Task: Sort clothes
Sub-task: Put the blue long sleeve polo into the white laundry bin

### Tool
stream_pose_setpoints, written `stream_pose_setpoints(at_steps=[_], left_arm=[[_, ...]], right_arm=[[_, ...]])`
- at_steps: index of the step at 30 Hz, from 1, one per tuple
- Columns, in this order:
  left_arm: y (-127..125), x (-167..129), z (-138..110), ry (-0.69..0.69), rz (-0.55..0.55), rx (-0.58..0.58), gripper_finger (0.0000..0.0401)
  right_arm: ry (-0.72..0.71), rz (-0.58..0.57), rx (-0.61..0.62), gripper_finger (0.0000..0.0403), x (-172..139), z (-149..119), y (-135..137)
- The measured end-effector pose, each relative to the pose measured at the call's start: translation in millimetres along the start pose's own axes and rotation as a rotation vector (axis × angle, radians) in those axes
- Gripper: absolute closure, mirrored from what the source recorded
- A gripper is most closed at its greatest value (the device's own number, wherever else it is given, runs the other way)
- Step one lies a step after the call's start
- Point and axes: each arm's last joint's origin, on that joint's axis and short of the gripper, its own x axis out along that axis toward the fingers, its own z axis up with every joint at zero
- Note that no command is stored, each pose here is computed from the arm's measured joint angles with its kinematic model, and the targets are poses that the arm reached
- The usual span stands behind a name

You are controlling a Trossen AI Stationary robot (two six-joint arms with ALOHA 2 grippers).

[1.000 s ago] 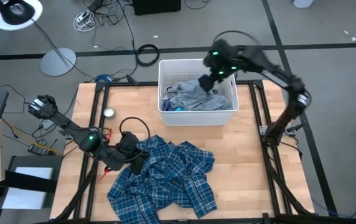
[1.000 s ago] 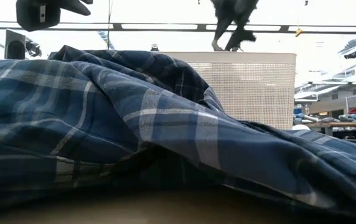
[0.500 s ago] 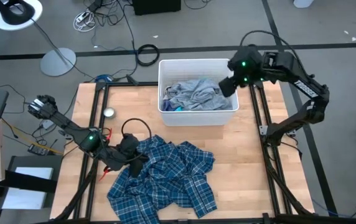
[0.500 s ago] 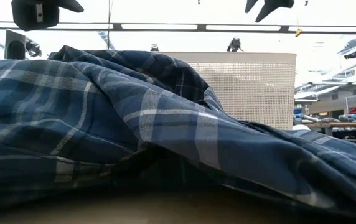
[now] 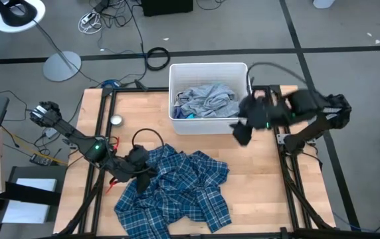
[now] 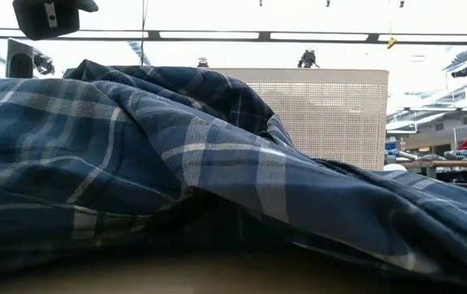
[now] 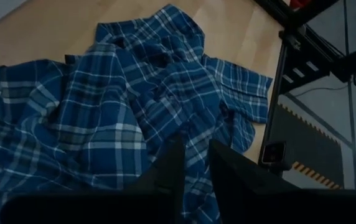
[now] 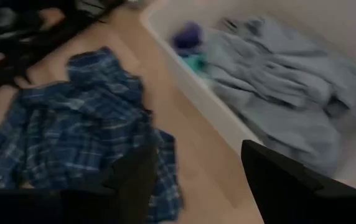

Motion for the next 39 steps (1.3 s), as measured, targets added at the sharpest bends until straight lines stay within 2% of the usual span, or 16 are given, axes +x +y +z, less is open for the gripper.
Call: stream_pose_setpoints(at_steps=[5,8,12,16,22,25,29,37,39], left_arm=[[-3.1,-2.6,-5.1,0.014,-0.017,0.028,0.0325],[-5.0,-4.1,-8.5,0.023,-0.028,0.060,0.0325],[-6.1,-4.6,-10.2,0.026,-0.034,0.125,0.0325],[-8.4,-4.4,-9.1,0.011,-0.056,0.202,0.0325],[-11.7,-4.6,-7.3,-0.013,-0.087,0.261,0.0323],[-11.1,-4.0,-5.9,-0.018,-0.083,0.268,0.0308],[-14.5,-4.3,-3.3,-0.053,-0.108,0.261,0.0265],[-23.8,0.8,-0.4,-0.135,-0.144,0.371,0.0159],[-24.7,6.1,-3.1,-0.109,-0.144,0.331,0.0148]], right_arm=[[-0.084,0.025,-0.101,0.0165,6.3,-24.8,52.6],[-0.068,0.031,-0.161,0.0166,21.4,-40.1,81.6],[-0.022,0.006,-0.153,0.0169,43.1,-58.9,108.3],[0.006,0.010,-0.134,0.0171,48.9,-77.6,125.3],[0.003,0.032,-0.066,0.0172,34.0,-97.9,132.8],[-0.015,0.034,-0.024,0.0172,25.3,-104.5,132.3],[-0.007,0.023,0.011,0.0172,19.7,-110.6,130.4],[0.001,0.024,0.032,0.0172,17.2,-114.2,130.5],[0.006,0.024,0.024,0.0172,16.2,-115.7,130.5]])
